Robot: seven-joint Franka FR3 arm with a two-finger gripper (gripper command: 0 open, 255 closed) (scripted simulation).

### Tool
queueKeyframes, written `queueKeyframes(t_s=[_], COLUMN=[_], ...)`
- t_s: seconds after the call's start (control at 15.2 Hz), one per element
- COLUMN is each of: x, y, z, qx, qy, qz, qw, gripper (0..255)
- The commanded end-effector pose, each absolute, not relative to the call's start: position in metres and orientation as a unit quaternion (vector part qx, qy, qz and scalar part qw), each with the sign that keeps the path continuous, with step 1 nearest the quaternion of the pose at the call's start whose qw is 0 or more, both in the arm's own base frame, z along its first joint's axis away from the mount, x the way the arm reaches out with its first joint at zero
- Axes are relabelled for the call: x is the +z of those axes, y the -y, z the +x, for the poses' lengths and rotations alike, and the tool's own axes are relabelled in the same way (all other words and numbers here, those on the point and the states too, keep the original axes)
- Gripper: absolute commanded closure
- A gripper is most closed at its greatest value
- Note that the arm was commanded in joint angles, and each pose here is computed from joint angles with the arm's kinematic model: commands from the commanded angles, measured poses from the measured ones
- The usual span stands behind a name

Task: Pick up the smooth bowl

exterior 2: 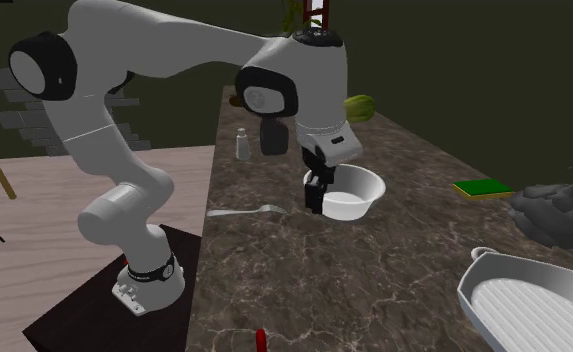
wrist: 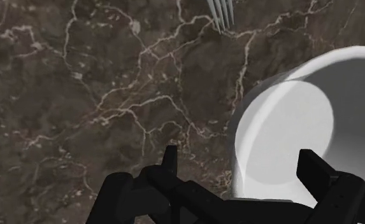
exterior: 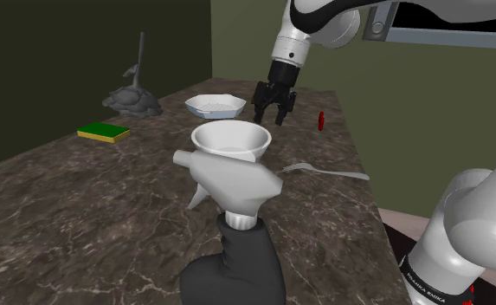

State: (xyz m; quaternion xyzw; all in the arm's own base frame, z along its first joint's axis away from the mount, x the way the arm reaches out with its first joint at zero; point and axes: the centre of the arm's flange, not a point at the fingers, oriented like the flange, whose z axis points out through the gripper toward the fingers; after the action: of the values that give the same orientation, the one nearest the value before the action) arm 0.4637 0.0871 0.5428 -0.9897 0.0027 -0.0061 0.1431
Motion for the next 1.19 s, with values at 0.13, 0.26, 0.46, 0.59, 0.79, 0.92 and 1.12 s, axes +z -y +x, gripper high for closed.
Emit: queueKeyframes(t_s=[0.13, 0.26, 0.46, 0.59, 0.79, 0.92, 1.12], x=[0.539, 0.528, 0.512, 0.504, 0.504, 0.504, 0.504], y=[-0.098, -0.098, -0.098, -0.098, -0.098, -0.098, -0.098], z=[0.492, 0.492, 0.492, 0.492, 0.492, 0.492, 0.492], qx=[-0.017, -0.017, -0.017, -0.017, -0.017, -0.017, -0.017], qy=[0.003, 0.003, 0.003, 0.003, 0.003, 0.003, 0.003], qz=[-0.985, -0.985, -0.985, -0.985, -0.985, -0.985, -0.985], qw=[0.172, 0.172, 0.172, 0.172, 0.172, 0.172, 0.172], gripper=[0, 0, 0, 0, 255, 255, 255])
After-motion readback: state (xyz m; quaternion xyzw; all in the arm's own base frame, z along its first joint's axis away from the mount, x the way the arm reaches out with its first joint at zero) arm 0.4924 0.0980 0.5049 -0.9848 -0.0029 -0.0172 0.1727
